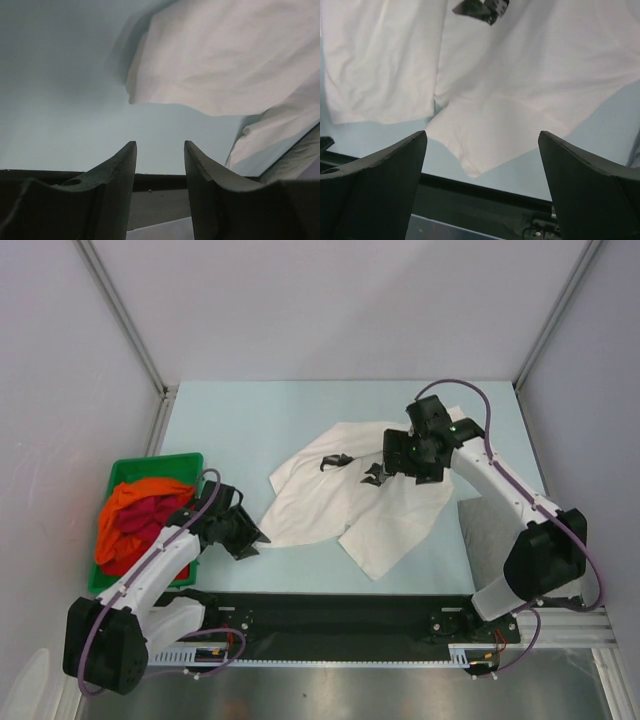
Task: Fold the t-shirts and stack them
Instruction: Flatten the tshirt out
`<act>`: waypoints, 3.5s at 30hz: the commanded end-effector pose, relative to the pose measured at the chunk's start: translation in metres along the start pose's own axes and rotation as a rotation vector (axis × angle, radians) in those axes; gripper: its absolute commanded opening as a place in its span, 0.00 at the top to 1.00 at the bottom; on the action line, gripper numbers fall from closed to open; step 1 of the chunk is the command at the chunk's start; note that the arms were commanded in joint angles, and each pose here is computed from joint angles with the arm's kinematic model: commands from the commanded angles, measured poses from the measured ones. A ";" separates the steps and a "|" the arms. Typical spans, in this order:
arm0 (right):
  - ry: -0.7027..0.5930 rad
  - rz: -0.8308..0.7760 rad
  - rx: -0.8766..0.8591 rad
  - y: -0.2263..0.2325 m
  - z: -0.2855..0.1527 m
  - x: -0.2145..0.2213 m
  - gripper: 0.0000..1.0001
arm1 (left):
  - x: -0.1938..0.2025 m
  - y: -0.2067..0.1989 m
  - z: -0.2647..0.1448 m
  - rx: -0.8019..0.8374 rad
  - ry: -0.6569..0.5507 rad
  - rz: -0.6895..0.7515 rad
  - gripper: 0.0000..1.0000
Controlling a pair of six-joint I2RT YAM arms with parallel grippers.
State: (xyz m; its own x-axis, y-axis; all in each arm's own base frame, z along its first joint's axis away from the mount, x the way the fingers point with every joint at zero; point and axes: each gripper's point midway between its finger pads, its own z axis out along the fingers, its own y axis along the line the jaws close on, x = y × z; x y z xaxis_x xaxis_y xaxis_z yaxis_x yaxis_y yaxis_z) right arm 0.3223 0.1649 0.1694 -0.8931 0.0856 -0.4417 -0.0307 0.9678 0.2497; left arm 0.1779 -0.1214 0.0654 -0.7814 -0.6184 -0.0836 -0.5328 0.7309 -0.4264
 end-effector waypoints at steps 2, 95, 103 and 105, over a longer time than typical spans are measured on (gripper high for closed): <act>0.016 0.047 -0.106 0.009 -0.017 0.027 0.00 | -0.012 0.005 0.021 0.044 -0.047 -0.193 0.51; -0.011 1.153 -0.045 0.017 0.049 0.234 0.53 | -0.021 -0.064 -0.013 0.356 -0.064 0.402 1.00; 0.019 1.185 -0.013 0.017 0.052 0.245 0.64 | -0.020 -0.062 -0.014 0.357 -0.067 0.398 1.00; 0.024 1.212 -0.016 0.017 0.054 0.246 0.64 | -0.020 -0.063 -0.015 0.357 -0.069 0.398 1.00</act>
State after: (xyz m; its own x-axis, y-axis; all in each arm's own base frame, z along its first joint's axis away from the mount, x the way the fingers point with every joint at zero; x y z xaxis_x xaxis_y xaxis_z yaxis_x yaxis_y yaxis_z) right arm 0.1179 0.2215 0.0216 -0.5534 0.8325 0.0273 0.7165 0.4591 0.5253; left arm 0.2144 -0.1457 0.0905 -0.8840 -0.3619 -0.2961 -0.1154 0.7825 -0.6119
